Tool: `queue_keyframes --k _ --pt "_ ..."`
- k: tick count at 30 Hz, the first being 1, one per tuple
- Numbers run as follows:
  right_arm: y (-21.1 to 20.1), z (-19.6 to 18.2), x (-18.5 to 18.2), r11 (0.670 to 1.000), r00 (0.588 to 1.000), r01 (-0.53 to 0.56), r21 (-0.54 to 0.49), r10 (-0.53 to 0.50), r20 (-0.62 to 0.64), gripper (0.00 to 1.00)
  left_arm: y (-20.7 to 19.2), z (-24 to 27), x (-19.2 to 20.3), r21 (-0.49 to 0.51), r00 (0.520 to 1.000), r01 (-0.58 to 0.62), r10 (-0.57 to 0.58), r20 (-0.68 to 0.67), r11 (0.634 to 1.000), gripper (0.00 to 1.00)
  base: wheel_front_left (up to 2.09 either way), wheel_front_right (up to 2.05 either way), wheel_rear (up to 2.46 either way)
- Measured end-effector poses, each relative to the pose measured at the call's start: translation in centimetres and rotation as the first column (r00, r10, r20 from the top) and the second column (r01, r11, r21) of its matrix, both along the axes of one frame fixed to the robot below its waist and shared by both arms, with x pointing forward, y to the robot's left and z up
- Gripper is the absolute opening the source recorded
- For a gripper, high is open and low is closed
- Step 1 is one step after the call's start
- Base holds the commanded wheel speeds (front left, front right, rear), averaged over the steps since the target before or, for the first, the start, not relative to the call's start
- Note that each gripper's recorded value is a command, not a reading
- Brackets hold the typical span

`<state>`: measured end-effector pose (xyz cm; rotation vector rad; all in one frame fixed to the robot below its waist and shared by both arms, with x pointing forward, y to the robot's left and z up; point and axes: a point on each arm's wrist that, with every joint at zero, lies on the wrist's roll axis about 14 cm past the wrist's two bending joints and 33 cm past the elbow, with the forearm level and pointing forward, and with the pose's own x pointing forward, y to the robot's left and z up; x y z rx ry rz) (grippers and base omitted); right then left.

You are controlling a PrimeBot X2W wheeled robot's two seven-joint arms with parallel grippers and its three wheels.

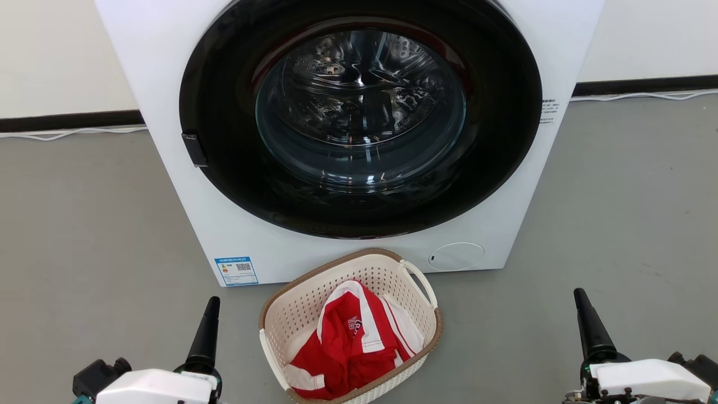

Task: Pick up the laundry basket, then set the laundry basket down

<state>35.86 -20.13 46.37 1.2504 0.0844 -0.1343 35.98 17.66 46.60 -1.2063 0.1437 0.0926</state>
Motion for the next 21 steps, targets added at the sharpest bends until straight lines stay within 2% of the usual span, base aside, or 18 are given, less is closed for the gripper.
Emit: queue_keyframes --k 8,17,21 --pt "0.3 0.8 0.2 0.991 1.000 -0.023 -0.129 0.025 0.017 1.00 -0.4 0.5 0.1 0.161 1.000 0.023 -0.024 0.008 0.987 1.00 0.00 0.00 0.00" --pt "0.7 1.5 0.3 0.962 0.998 -0.042 -0.270 0.052 0.031 1.00 -0.4 0.5 -0.2 0.322 0.999 0.036 -0.036 -0.004 0.946 1.00 0.00 0.00 0.00" --pt "0.8 1.5 0.3 0.950 0.998 -0.045 -0.308 0.058 0.032 1.00 -0.6 0.8 -0.1 0.363 0.999 0.038 -0.040 -0.001 0.931 1.00 0.00 0.00 0.00"
